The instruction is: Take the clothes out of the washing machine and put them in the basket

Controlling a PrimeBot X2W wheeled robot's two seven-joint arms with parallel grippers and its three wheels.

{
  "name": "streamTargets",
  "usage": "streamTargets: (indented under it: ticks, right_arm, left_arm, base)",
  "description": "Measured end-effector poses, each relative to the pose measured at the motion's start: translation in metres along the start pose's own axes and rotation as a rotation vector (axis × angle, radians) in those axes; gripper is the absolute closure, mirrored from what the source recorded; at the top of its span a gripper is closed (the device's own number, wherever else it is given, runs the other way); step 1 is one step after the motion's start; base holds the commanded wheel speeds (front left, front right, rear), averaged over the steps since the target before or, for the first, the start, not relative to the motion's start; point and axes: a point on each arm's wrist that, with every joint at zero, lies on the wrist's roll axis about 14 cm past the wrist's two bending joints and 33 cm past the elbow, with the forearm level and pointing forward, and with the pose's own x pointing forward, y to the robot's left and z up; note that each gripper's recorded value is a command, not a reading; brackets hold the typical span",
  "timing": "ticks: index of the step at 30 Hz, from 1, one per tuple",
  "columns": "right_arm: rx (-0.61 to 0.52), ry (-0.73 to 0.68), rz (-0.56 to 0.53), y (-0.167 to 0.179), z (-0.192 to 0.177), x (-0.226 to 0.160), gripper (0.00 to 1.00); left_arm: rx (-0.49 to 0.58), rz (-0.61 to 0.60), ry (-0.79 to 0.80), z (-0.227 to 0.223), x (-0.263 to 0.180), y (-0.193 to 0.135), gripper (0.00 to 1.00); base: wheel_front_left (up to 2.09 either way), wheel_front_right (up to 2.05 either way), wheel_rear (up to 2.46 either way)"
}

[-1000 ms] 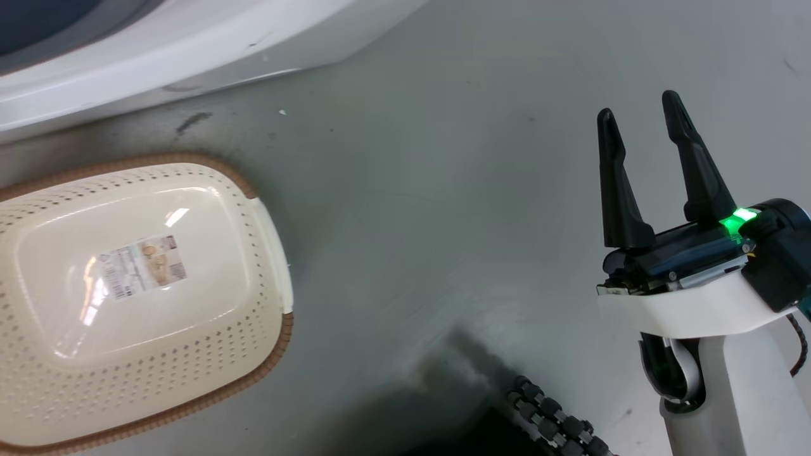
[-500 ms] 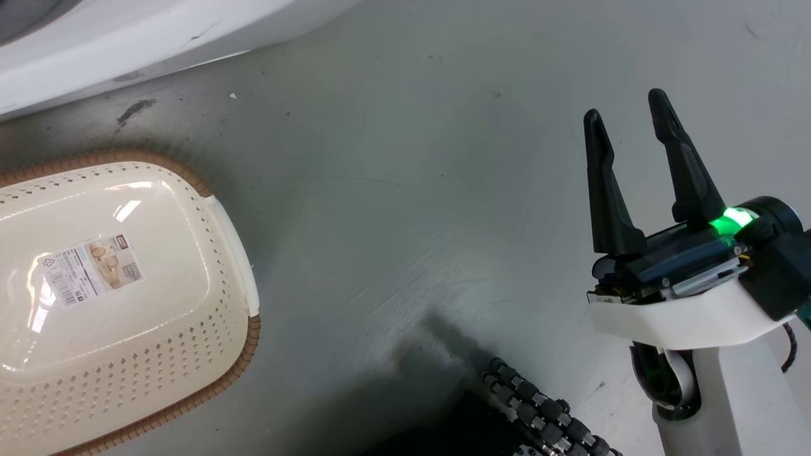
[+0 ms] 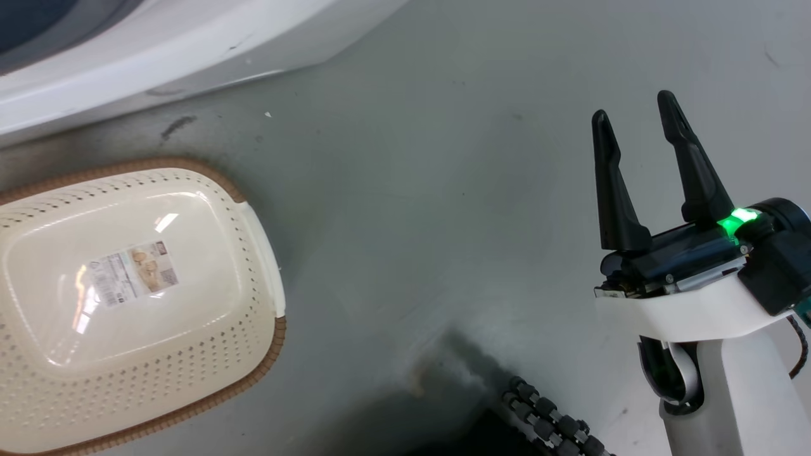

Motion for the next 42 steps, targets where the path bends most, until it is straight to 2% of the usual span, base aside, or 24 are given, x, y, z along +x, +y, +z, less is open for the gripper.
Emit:
streamTargets:
  ticks: [12, 13, 23, 31, 36, 42]
  right_arm:
    - [-0.03, -0.089, 0.008, 0.001, 0.034, -0.004, 0.0]
    - [-0.034, -0.109, 0.01, 0.002, 0.042, -0.007, 0.0]
    - [-0.016, -0.195, 0.019, 0.008, 0.077, -0.025, 0.0]
    - [-0.013, -0.248, 0.035, 0.015, 0.098, -0.043, 0.0]
    - [-0.008, -0.285, 0.054, 0.022, 0.111, -0.051, 0.0]
    - [0.005, -0.316, 0.079, 0.031, 0.121, -0.06, 0.0]
  left_arm:
    - [-0.045, -0.007, -0.219, 0.044, -0.062, -0.009, 1.0]
    - [-0.05, -0.013, -0.277, 0.05, -0.081, -0.015, 1.0]
    - [-0.02, -0.007, -0.464, 0.056, -0.158, -0.029, 1.0]
    - [-0.018, 0.007, -0.575, 0.06, -0.225, -0.033, 1.0]
    - [-0.01, 0.004, -0.704, 0.077, -0.274, -0.042, 1.0]
    - [0.002, 0.002, -0.805, 0.07, -0.326, -0.057, 1.0]
  base:
    - [0.0, 0.0, 0.0]
    - [0.0, 0.0, 0.0]
    - [0.0, 0.0, 0.0]
    - [0.0, 0.0, 0.0]
    - [0.0, 0.0, 0.0]
    - [0.0, 0.0, 0.0]
